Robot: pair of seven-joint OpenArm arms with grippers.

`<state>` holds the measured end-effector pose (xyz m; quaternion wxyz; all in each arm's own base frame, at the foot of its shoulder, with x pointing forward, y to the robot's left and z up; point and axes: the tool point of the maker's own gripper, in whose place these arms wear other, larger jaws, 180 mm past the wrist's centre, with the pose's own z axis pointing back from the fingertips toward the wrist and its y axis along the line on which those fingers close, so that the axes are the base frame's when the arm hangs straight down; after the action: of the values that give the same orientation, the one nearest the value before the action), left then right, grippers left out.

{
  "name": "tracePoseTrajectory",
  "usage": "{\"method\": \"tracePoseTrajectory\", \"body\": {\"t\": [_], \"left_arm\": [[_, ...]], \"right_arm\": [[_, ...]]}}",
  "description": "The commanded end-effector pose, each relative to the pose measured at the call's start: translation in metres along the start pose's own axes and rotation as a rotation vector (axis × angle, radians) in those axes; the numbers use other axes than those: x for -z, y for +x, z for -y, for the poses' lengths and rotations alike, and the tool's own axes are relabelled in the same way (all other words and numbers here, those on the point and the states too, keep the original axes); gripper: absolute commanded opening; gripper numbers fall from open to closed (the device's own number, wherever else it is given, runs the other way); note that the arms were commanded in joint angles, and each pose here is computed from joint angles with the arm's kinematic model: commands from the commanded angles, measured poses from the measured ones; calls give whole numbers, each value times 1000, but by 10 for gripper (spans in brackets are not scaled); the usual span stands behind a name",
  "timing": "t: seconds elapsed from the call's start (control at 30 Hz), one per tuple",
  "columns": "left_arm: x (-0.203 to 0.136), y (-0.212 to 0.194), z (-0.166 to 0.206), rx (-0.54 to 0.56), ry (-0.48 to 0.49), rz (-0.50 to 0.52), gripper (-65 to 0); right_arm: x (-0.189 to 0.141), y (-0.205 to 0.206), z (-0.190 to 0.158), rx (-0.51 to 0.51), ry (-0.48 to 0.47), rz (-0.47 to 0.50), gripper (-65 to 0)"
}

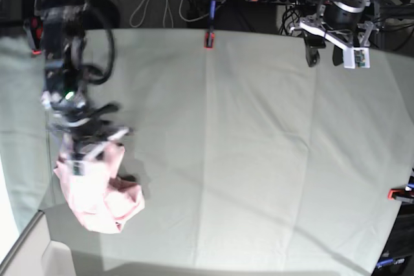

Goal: Layout the t-shirt on the table in an organized manner, then fold the t-shirt properly
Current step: 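Lift the pink t-shirt with the right gripper and shake it open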

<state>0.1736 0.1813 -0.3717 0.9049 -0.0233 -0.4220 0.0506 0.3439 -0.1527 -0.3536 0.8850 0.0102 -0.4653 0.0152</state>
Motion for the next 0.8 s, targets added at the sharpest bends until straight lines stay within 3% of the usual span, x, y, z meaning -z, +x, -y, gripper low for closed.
{"method": "tracePoseTrajectory", "body": {"t": [0.0, 0.13, 0.33, 0.4, 0.57, 0.77], "left_arm": [[-3, 10, 0, 6, -1, 36, -322], [0, 17, 1, 6, -5, 55, -322], [2, 22, 2, 6, -6, 69, -322], [3, 24, 2, 6, -7, 72, -322], [3, 24, 2, 6, -6, 73, -307], [3, 25, 2, 6, -6, 77, -218]], "right_arm": [[-12, 18, -11, -17, 27, 64, -650], [-46, 10, -74, -69, 183, 83, -650], [-99, -57, -205, -229, 597, -35, -650], [-110, -77, -228, -268, 673, -75, -650], [-113, -90, -237, -294, 708, -105, -650], [-114, -97, -229, -331, 692, -160, -491]]}}
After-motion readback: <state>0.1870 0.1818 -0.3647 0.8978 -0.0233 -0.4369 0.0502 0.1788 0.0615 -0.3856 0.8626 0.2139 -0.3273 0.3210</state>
